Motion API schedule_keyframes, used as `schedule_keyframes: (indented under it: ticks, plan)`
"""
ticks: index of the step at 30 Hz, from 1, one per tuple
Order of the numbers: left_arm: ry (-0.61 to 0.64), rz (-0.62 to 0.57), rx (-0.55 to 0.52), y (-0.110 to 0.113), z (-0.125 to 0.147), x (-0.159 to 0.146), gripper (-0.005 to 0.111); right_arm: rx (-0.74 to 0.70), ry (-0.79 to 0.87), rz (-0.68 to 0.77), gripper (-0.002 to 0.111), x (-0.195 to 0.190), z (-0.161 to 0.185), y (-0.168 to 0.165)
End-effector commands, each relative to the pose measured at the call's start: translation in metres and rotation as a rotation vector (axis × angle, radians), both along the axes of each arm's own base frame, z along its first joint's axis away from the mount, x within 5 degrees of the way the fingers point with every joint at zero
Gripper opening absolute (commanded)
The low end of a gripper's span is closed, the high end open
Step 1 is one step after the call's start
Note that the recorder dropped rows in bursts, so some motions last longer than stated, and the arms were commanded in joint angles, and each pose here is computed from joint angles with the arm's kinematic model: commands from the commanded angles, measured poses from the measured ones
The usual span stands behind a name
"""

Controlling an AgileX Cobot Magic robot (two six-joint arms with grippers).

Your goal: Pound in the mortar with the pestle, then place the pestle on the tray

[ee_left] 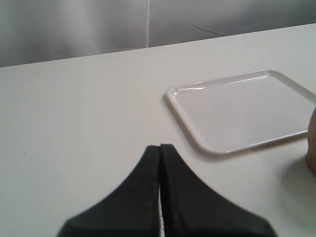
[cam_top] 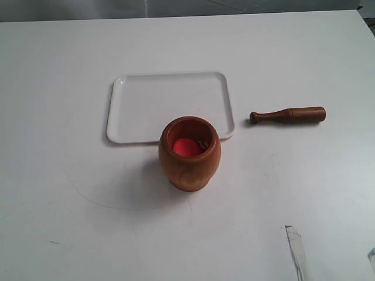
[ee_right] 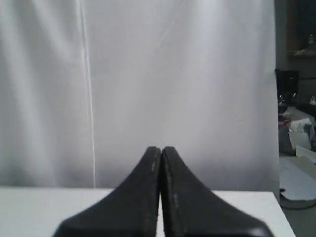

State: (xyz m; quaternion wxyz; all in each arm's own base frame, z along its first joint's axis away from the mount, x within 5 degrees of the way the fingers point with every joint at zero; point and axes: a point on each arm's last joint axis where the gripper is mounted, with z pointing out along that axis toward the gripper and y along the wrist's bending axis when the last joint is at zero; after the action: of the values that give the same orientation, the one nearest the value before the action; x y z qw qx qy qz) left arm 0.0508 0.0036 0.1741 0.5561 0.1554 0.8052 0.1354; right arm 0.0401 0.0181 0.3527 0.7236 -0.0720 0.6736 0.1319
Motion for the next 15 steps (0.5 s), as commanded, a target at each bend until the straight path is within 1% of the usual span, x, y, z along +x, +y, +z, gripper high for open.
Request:
schedule_keyframes:
  ticks: [1,3,7,10,14,15]
  plan:
    - [-0.004,-0.006,-0.015,-0.001,0.000,0.000,0.000,-0.321,0.263,0.122,0.000,0.044,0.037,0.016]
    - [-0.004,-0.006,-0.015,-0.001,0.000,0.000,0.000,-0.445,0.414,0.226,0.000,0.082,0.041,0.027]
    - [-0.004,-0.006,-0.015,-0.001,0.000,0.000,0.000,-0.554,0.549,0.371,0.000,0.137,0.034,0.045]
    - [-0.004,-0.006,-0.015,-0.001,0.000,0.000,0.000,-0.656,0.616,0.469,0.000,0.178,0.017,0.062]
    - [-0.004,-0.006,-0.015,-0.001,0.000,0.000,0.000,-0.841,0.674,0.634,0.000,0.226,-0.019,0.094]
    - [-0.004,-0.006,-0.015,-0.001,0.000,0.000,0.000,-0.875,0.691,0.655,0.000,0.235,-0.028,0.101]
